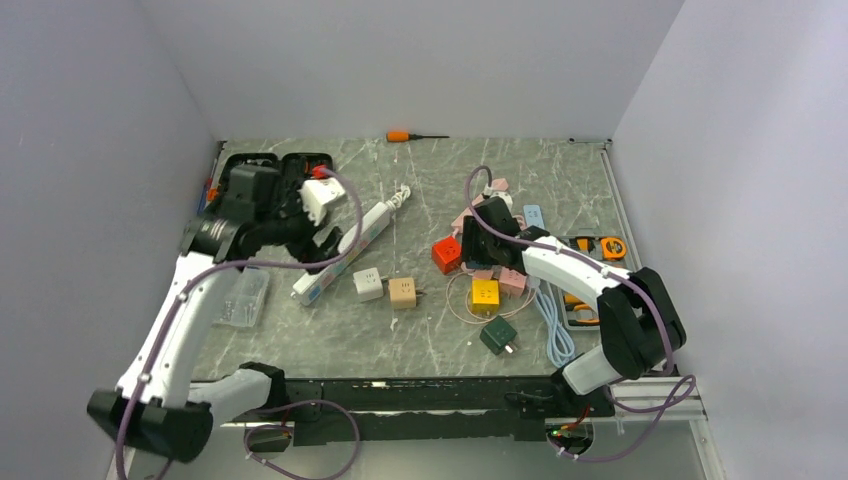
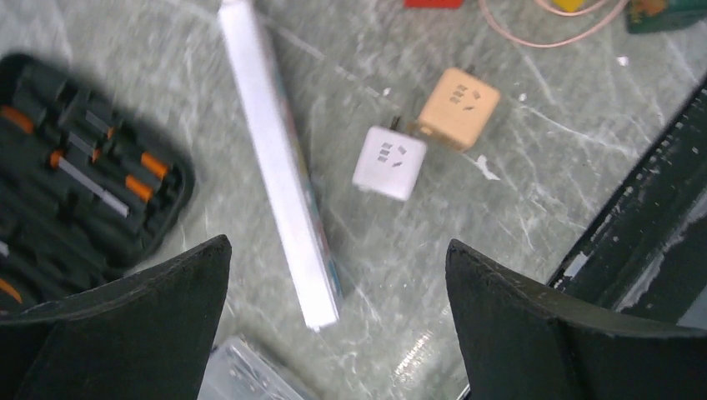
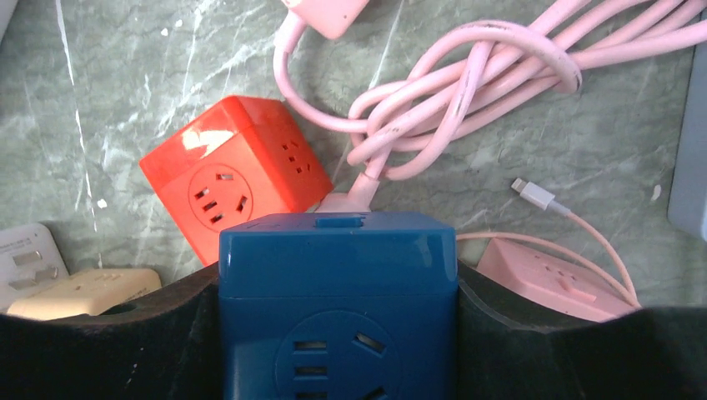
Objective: Pull the plug off the socket
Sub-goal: Place the plug at the center of the board, then move the socket to the center of the board.
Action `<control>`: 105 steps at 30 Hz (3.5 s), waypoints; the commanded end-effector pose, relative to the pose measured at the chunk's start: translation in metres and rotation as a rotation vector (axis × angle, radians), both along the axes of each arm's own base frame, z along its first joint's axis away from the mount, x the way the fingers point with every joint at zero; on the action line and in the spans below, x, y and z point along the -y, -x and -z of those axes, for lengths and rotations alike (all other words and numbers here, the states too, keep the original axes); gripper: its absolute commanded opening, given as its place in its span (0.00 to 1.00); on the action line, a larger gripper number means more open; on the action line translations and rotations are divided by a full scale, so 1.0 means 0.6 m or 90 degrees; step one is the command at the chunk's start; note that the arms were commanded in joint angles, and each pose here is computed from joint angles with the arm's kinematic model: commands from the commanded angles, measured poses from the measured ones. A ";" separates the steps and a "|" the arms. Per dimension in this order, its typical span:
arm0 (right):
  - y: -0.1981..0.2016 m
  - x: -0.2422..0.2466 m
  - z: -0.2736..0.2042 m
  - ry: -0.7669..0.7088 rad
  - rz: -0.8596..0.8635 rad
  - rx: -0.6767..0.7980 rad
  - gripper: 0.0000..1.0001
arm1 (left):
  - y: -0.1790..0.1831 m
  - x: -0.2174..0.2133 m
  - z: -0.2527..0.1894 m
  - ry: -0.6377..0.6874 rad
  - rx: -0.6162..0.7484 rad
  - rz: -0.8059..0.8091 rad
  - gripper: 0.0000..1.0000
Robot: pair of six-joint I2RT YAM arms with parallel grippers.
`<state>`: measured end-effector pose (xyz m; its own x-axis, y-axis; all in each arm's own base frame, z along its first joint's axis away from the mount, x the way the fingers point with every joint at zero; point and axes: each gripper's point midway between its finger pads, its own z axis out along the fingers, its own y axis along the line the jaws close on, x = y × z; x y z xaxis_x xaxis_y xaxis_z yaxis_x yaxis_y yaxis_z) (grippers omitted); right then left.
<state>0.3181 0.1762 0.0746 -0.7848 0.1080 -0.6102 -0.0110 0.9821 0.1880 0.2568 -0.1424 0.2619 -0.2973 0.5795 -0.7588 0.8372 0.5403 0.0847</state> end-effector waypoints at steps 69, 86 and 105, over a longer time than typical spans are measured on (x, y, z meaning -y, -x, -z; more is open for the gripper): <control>-0.144 -0.384 -0.180 -0.040 -0.325 0.215 0.95 | -0.170 -0.216 0.230 0.222 0.381 -0.410 0.99; -0.036 -0.579 -0.005 0.015 -0.512 0.159 0.86 | -0.172 -0.217 0.231 0.221 0.377 -0.412 0.99; -0.026 -0.363 0.057 0.155 -0.407 0.146 0.82 | -0.172 -0.217 0.230 0.220 0.378 -0.411 0.99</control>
